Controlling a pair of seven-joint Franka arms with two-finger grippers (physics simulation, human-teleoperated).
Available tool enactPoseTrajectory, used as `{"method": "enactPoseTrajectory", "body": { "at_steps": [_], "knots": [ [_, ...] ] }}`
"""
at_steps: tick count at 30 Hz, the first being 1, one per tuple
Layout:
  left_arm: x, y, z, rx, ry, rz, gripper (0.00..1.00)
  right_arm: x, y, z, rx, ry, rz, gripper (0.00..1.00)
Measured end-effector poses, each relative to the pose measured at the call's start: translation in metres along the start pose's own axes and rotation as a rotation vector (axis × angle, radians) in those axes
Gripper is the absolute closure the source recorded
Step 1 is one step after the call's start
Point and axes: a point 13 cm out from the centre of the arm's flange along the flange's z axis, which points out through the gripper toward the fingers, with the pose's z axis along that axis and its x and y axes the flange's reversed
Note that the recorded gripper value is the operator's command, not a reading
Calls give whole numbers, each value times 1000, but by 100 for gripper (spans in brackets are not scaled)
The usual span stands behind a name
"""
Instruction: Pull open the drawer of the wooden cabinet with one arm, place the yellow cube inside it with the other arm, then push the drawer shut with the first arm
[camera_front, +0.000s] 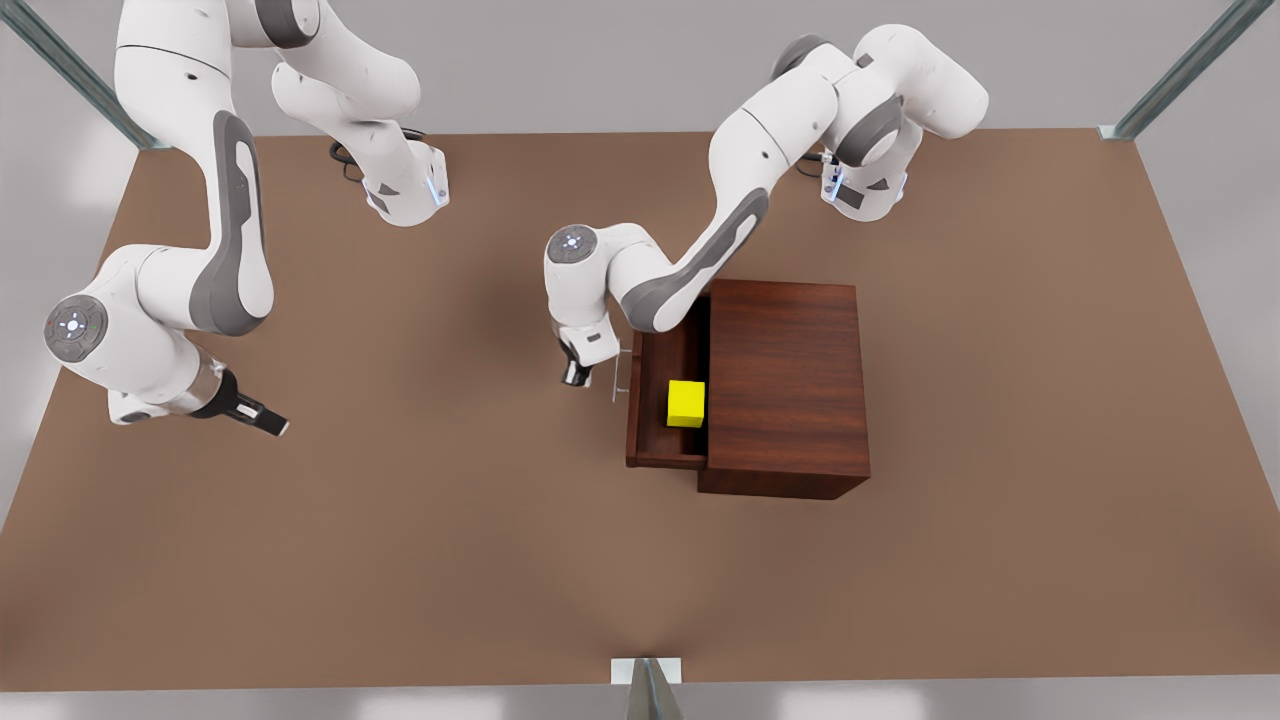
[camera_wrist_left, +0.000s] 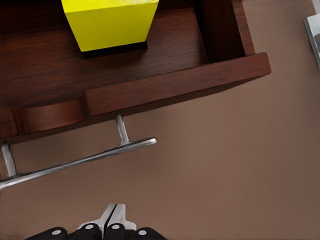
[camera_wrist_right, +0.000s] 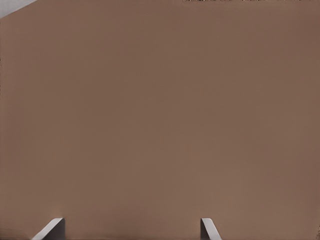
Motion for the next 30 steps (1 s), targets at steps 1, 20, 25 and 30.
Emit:
{"method": "enactPoseTrajectory", "body": {
  "at_steps": [1,20,25,30],
  "knots": [
    [-4,1,1,-10,-11,-15,97,0,0,0,0,-1,-16,0],
    [-117,11,-4,-219,-201,-114,97,-1,1,1,-1,-4,-198,0],
    [-149,8,-6,-269,-218,-121,97,-2,1,0,-1,-5,-222,0],
    [-171,6,-12,-301,-221,-115,97,-2,1,0,-1,-6,-239,0]
  ]
}}
